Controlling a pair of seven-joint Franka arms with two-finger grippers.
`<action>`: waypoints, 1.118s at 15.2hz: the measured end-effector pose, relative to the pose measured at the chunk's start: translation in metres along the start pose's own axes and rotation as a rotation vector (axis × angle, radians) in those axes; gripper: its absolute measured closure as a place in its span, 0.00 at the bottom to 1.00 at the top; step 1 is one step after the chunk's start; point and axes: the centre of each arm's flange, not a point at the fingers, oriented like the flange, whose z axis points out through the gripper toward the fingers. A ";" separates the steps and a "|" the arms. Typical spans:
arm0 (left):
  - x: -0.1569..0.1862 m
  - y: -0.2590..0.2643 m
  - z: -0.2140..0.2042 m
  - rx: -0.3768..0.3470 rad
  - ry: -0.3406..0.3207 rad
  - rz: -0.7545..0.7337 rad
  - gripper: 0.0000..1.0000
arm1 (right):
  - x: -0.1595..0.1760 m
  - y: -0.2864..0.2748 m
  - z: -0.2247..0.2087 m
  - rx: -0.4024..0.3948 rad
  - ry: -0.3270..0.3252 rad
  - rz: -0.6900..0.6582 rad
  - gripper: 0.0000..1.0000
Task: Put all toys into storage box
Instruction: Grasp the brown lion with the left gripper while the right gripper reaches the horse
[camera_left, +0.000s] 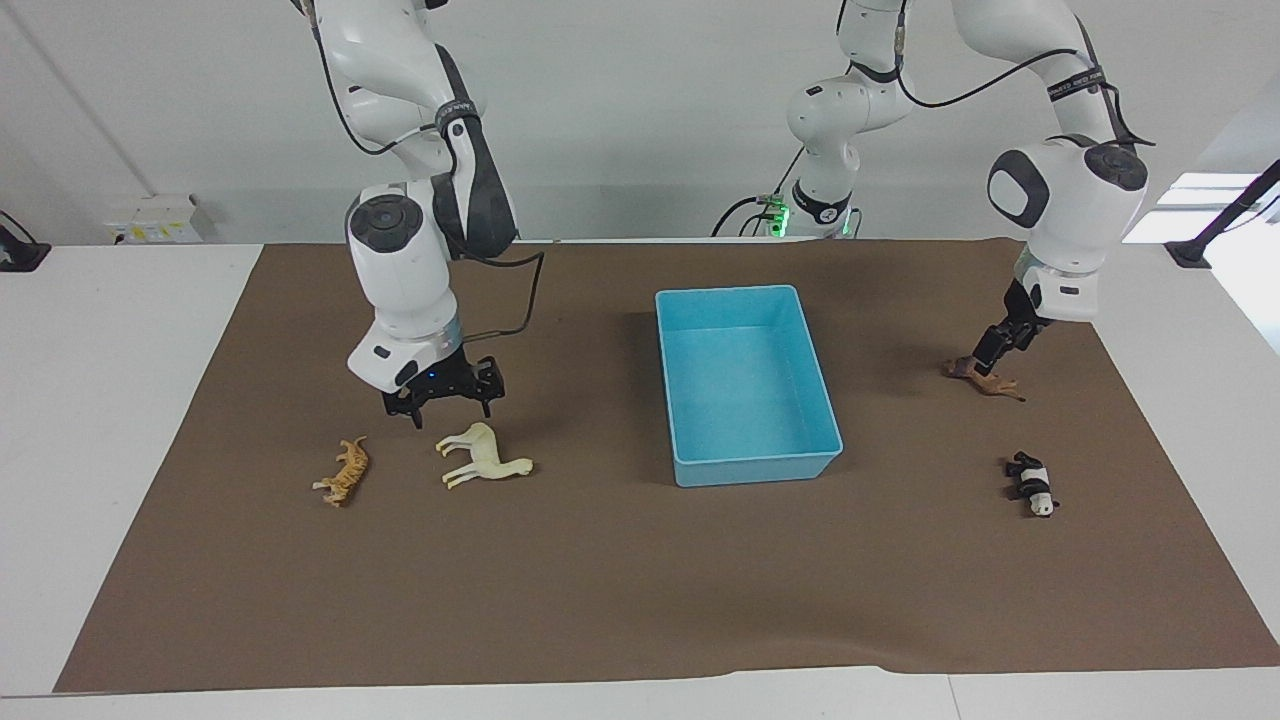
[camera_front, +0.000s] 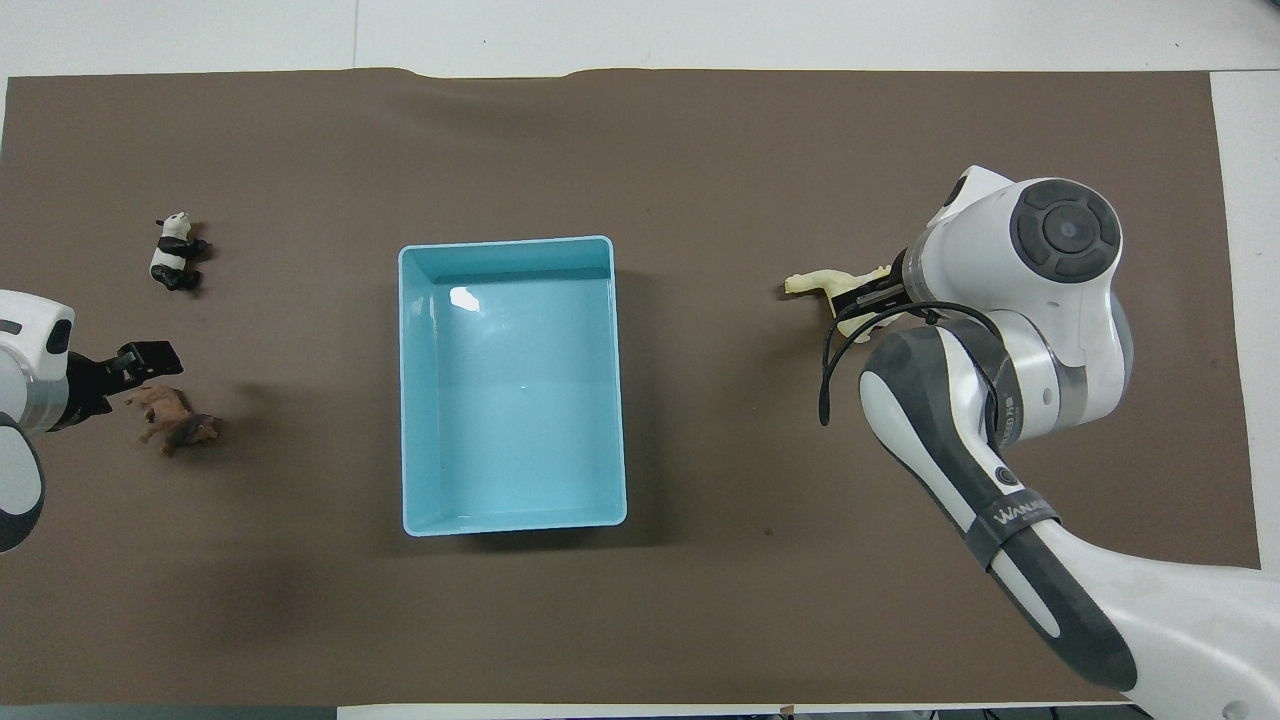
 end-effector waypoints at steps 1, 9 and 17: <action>0.000 -0.004 0.005 -0.001 0.005 -0.001 0.00 | 0.001 -0.006 0.006 0.000 0.005 -0.013 0.00; -0.026 -0.008 0.034 -0.004 0.009 0.003 0.00 | 0.007 -0.023 0.065 -0.008 0.019 -0.042 0.00; -0.036 -0.007 0.043 -0.006 0.008 0.015 0.33 | 0.007 -0.022 0.068 -0.009 0.024 -0.041 0.58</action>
